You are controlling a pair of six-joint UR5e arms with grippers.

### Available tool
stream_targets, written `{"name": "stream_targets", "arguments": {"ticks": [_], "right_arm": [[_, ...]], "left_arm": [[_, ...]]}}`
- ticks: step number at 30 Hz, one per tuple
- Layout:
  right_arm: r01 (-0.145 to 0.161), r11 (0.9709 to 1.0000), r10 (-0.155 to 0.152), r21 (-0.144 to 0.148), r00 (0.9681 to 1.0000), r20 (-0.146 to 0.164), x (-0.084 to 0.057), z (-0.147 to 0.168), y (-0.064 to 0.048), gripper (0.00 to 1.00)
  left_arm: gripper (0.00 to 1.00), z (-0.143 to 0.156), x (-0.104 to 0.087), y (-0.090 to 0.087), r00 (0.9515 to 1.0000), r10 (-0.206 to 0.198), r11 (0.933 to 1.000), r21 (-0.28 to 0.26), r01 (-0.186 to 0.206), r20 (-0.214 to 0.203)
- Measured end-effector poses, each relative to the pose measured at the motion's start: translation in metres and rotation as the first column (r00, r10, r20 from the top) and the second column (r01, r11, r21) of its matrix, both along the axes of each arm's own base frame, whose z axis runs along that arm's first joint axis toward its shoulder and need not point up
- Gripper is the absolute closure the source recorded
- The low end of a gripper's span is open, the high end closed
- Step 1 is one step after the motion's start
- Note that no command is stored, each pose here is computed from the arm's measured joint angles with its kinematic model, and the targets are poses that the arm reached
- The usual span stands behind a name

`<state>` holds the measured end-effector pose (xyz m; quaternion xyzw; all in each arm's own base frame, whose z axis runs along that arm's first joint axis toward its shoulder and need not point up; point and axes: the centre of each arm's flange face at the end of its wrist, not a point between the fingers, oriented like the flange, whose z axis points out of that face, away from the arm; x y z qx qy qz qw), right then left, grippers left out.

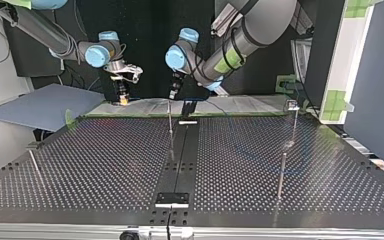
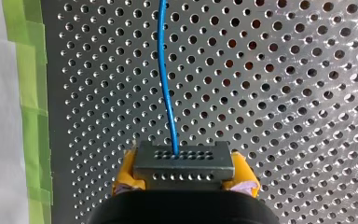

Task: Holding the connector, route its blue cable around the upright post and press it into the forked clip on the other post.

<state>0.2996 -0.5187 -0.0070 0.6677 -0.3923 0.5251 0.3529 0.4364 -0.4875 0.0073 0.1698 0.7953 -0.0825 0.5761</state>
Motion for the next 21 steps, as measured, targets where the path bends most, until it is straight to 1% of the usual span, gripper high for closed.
{"name": "stream_targets", "arguments": {"ticks": [9, 14, 17, 21], "right_arm": [[-0.001, 1.0, 0.001, 0.0, 1.0, 0.0, 0.0, 0.0, 0.0, 1.0], [-0.001, 1.0, 0.001, 0.003, 1.0, -0.001, 0.0, 0.0, 0.001, 1.0], [-0.001, 1.0, 0.001, 0.007, 1.0, -0.002, 0.0, -0.001, 0.001, 1.0], [0.0, 1.0, 0.0, 0.008, 1.0, -0.002, 0.0, -0.001, 0.001, 1.0]], "left_arm": [[0.0, -0.001, 0.0, 0.002, 1.0, 0.001, 1.0, -0.001, -0.001, -0.008], [0.0, 0.002, -0.007, 0.004, 0.9995, -0.025, 0.9997, 0.005, 0.025, -0.019], [0.0, 0.01, -0.011, 0.005, 0.9993, -0.038, 0.9993, -0.006, 0.038, -0.007], [0.0, 0.022, -0.017, 0.007, 0.9989, -0.043, 0.9987, -0.026, 0.043, 0.017]]}}
